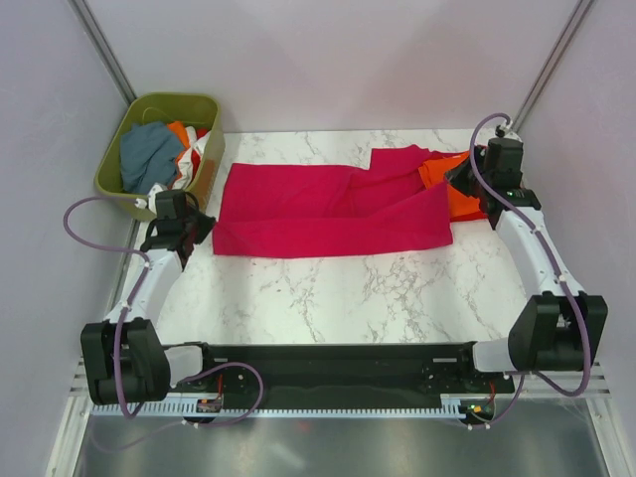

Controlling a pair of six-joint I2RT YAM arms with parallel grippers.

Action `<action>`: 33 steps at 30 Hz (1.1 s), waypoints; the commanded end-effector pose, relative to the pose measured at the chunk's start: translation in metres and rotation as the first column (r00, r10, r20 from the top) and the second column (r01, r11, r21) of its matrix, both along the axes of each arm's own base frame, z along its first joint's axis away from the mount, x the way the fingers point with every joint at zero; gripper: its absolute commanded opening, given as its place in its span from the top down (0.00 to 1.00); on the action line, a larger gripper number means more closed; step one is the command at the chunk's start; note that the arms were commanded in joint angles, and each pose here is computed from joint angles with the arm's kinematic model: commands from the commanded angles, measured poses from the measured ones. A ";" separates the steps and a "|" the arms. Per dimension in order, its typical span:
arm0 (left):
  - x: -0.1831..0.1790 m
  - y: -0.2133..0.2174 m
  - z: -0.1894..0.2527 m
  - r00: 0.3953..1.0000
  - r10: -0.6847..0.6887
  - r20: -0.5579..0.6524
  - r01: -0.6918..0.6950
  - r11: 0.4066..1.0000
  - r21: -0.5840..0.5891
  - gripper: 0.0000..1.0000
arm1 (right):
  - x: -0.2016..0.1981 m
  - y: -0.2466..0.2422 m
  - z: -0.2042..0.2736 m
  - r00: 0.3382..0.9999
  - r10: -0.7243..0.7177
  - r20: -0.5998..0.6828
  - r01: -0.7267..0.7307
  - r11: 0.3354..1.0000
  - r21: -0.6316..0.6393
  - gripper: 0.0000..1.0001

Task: Fold and stack the t-shirts
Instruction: Fold the tshirt

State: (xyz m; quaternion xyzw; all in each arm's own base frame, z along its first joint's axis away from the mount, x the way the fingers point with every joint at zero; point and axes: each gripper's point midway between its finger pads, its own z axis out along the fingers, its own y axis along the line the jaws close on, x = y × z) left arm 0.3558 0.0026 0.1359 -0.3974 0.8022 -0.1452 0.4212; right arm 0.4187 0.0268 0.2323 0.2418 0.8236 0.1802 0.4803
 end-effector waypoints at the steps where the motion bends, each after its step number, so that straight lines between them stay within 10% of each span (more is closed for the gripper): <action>1: 0.025 0.008 0.031 0.994 0.050 0.093 -0.050 0.999 -0.004 0.98 | 0.024 0.002 0.026 0.997 0.019 0.080 -0.018 1.000 -0.017 1.00; 29: 0.049 0.013 -0.010 0.996 0.076 0.037 -0.075 0.997 -0.007 0.98 | 0.096 0.022 -0.031 0.998 0.058 -0.017 -0.059 0.998 -0.016 1.00; 33: 0.053 0.012 -0.016 0.997 0.070 0.029 -0.070 0.998 -0.009 0.98 | 0.106 0.021 -0.039 0.998 0.057 -0.026 -0.057 0.998 -0.025 0.80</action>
